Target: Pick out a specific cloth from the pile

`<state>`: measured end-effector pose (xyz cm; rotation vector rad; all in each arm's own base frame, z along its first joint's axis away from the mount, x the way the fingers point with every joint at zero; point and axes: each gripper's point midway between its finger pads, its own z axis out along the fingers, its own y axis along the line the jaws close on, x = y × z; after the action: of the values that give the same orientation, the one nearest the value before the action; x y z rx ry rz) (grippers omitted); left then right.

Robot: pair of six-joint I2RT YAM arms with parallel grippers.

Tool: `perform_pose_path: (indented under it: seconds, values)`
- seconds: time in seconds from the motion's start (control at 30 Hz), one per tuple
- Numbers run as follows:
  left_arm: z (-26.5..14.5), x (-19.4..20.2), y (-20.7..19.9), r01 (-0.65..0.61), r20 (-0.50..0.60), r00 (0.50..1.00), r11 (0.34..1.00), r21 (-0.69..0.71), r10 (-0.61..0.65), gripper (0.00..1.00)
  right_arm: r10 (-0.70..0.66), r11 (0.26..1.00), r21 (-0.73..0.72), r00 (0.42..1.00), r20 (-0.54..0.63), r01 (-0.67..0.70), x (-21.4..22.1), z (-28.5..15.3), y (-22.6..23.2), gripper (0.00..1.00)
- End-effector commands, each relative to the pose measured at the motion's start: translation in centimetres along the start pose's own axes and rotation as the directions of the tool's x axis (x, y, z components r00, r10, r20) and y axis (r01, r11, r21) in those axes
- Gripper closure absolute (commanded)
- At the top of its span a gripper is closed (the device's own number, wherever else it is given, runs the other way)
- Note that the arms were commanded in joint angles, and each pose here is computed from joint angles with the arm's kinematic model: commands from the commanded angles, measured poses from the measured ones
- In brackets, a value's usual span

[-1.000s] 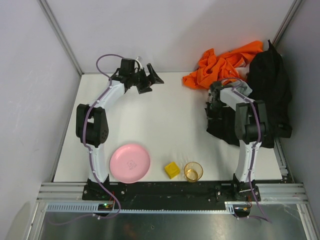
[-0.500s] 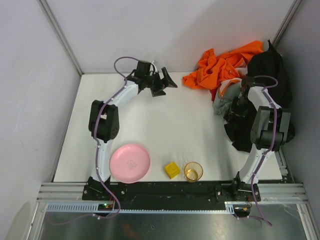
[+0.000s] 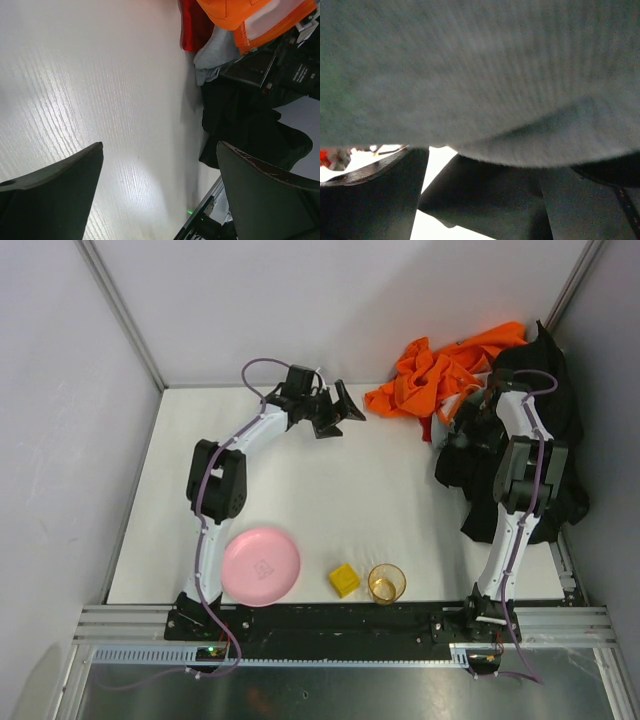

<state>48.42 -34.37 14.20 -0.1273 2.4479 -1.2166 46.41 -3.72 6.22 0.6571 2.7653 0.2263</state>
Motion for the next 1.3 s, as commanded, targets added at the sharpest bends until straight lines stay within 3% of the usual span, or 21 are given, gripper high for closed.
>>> perform_pose_path:
  seconds: [0.0, 0.23, 0.5, 0.7, 1.07, 1.17, 1.27]
  values:
    - [0.3, -0.3, -2.0, 0.001, 0.002, 1.000, 0.999, 0.044, -0.001, 0.00, 0.045, 0.994, -0.105, 0.991, 0.127, -0.032, -6.0, 0.1, 2.2, 0.10]
    - [2.0, -0.1, -1.9, 0.022, -0.004, 1.000, 0.999, 0.040, -0.022, 0.00, 0.069, 0.990, -0.131, 0.983, 0.168, -0.047, -9.2, 1.5, 3.2, 0.01]
    - [2.4, -0.2, -2.5, 0.015, -0.008, 1.000, 0.998, 0.058, -0.015, 0.01, 0.099, 0.985, -0.152, 0.988, 0.119, -0.081, -8.7, 5.1, 4.5, 0.05]
    - [1.9, -0.3, -2.8, 0.004, -0.004, 1.000, 0.998, 0.062, -0.003, 0.00, 0.064, 0.981, -0.187, 0.996, 0.062, -0.052, -7.2, 6.7, 6.9, 0.23]
    - [0.5, -0.3, -2.8, -0.010, 0.016, 1.000, 0.999, 0.045, 0.010, 0.00, -0.042, 0.965, -0.261, 0.985, -0.166, -0.003, -0.4, 8.2, 9.4, 0.74]
    - [0.3, -0.4, -2.9, -0.013, 0.022, 1.000, 0.999, 0.043, 0.012, 0.00, -0.101, 0.964, -0.263, 0.974, -0.205, 0.045, 1.6, 7.4, 9.9, 0.93]
    - [-0.1, -0.6, -3.3, -0.021, 0.031, 0.999, 0.999, 0.048, 0.020, 0.00, -0.111, 0.963, -0.263, 0.967, -0.228, 0.049, 2.5, 6.1, 9.9, 0.99]
